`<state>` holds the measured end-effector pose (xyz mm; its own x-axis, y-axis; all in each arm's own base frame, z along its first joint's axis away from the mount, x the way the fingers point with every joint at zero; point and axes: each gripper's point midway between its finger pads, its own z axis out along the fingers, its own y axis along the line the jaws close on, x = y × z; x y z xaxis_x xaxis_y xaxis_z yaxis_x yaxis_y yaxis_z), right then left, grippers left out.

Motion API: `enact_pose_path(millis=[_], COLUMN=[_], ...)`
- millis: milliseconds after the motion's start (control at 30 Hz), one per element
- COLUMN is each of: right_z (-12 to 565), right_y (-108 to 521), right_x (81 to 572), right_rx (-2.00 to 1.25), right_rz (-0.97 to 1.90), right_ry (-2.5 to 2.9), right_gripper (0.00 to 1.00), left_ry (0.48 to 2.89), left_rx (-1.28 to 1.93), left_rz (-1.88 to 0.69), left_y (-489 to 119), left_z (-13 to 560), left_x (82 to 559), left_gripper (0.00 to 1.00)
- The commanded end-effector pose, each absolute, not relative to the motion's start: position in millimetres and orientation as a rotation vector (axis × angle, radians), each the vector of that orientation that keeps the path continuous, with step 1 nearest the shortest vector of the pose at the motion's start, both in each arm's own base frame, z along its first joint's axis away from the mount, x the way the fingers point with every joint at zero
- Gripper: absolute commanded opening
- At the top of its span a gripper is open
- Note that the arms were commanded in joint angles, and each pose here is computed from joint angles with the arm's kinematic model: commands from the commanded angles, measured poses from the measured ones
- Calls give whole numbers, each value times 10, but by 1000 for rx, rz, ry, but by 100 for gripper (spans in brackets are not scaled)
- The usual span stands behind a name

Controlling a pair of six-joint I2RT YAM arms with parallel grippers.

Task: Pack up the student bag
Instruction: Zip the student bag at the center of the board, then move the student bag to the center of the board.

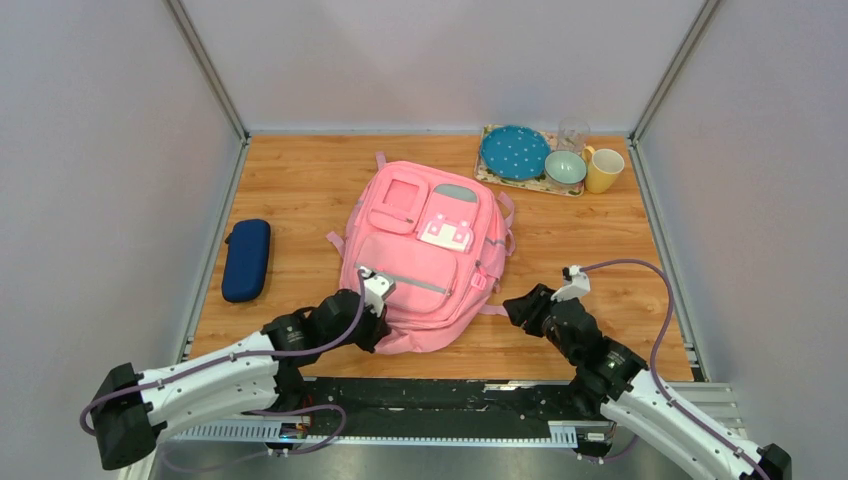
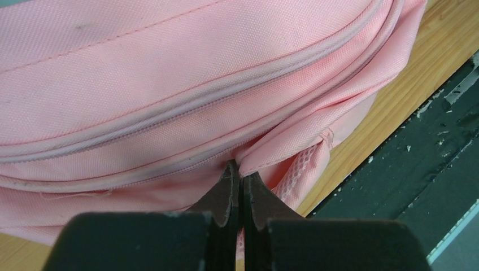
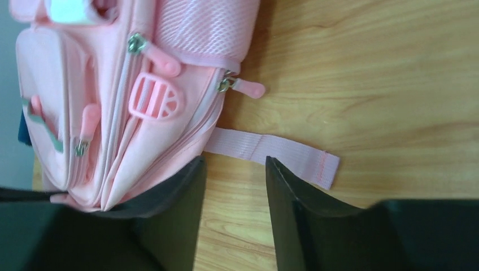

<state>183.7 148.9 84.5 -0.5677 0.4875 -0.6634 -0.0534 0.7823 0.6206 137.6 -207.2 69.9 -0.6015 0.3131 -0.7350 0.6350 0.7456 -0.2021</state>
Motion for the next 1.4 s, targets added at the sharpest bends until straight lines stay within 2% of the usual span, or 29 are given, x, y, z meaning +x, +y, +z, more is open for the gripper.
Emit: enact_pose_path(millis=[0, 67, 167, 467, 667, 833, 867, 933, 967, 1100, 1233, 1367], right_z=[942, 923, 951, 1075, 1220, 1262, 1086, 1238, 1233, 1151, 1091, 870], right_y=[1397, 1379, 1373, 1436, 1386, 1579, 1617, 1866, 1934, 1992, 1982, 1989], right_x=[1961, 2000, 2071, 2191, 2419, 2725, 2810, 2918, 2942, 2975, 3036, 3102], right_rx=[454, 525, 608, 705, 792, 719, 723, 616, 601, 665, 615, 607], right_rz=[689, 676, 692, 788, 838, 892, 866, 973, 1009, 1090, 984, 884], right_ry=[2037, 2037, 1999, 1924, 1836, 1959, 2039, 2061, 2067, 2030, 2126, 2249], right_gripper=[55, 68, 73, 76, 79, 80, 78, 76, 71, 71, 74, 73], left_ry=[2232, 2243, 2273, 2322, 2328, 2385, 2389, 2387, 2385, 2402, 2413, 2418], left_rx=[618, 607, 591, 511, 463, 513, 514, 506, 503, 473, 457, 470], left_rz=[-722, -719, -709, -907, -873, -816, -815, -810, -810, -801, -822, -825], left_y=[-2038, -1951, -1869, -1902, -1857, -1820, -1820, -1821, -1824, -1814, -1843, -1857], left_z=[634, 551, 516, 293, 399, 541, 555, 587, 589, 526, 538, 594], left_x=[1226, 1169, 1112, 838, 886, 857, 854, 869, 874, 881, 867, 858], left_gripper=[0, 0, 0, 0, 0, 0, 0, 0, 0, 0, 0, 0])
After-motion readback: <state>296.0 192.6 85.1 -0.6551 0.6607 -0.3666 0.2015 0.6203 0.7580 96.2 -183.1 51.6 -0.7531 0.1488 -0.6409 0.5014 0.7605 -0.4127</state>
